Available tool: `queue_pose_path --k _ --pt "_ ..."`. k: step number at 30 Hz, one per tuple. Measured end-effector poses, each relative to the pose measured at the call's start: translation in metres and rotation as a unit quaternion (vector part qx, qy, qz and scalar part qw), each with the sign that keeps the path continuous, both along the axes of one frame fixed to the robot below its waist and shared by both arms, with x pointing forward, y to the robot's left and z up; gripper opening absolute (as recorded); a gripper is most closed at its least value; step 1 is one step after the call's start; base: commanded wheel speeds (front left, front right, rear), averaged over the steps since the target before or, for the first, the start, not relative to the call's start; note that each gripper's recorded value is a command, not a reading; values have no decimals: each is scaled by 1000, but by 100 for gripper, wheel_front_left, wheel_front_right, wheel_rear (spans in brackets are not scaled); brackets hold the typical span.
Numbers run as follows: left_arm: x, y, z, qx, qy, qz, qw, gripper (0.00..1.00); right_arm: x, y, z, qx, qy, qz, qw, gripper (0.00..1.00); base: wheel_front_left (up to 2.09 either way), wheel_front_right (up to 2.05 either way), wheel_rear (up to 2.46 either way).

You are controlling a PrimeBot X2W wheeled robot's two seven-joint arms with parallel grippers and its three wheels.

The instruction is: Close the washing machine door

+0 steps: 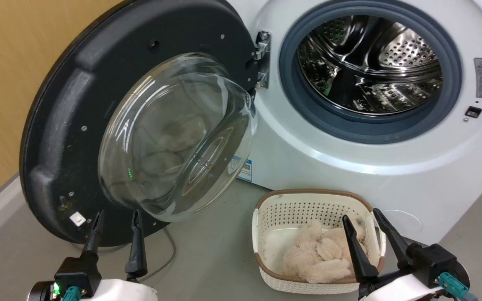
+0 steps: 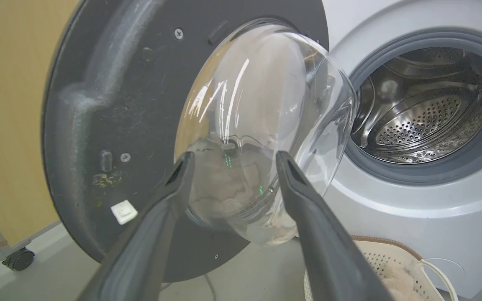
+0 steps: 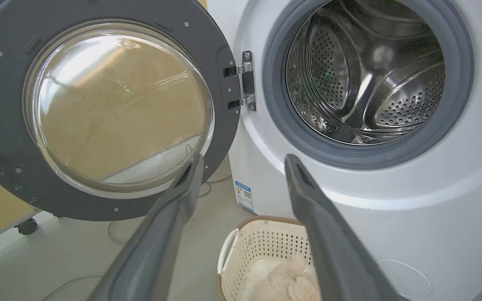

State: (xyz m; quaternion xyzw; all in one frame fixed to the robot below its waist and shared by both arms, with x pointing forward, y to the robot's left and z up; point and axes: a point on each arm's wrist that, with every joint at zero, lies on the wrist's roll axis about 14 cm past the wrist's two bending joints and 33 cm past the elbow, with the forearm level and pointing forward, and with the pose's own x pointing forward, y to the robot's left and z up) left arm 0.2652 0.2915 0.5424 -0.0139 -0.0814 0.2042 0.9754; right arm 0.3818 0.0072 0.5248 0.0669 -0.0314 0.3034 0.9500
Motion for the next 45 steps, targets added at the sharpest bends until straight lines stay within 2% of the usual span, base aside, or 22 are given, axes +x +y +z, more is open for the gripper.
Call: queue_pose_path --k 27,28,29,30,37,45 --pt "-45 32 5 -7 -30 80 996 100 -9 49 -2 31 6 71 997 100 0 0 0" --pt "-47 33 5 -7 -30 83 996 56 -9 50 -2 32 6 73 997 100 0 0 0" --pt "-49 34 5 -6 -31 86 996 31 -10 52 -1 32 5 76 997 100 0 0 0" --pt "-51 35 5 -6 -31 88 996 0 -10 53 -1 33 5 78 996 100 0 0 0" --pt "-66 47 10 -6 -45 112 993 0 -12 60 0 39 3 88 995 100 0 0 0" --pt "-83 74 34 19 -74 132 988 0 -8 57 0 41 4 82 996 100 0 0 0"
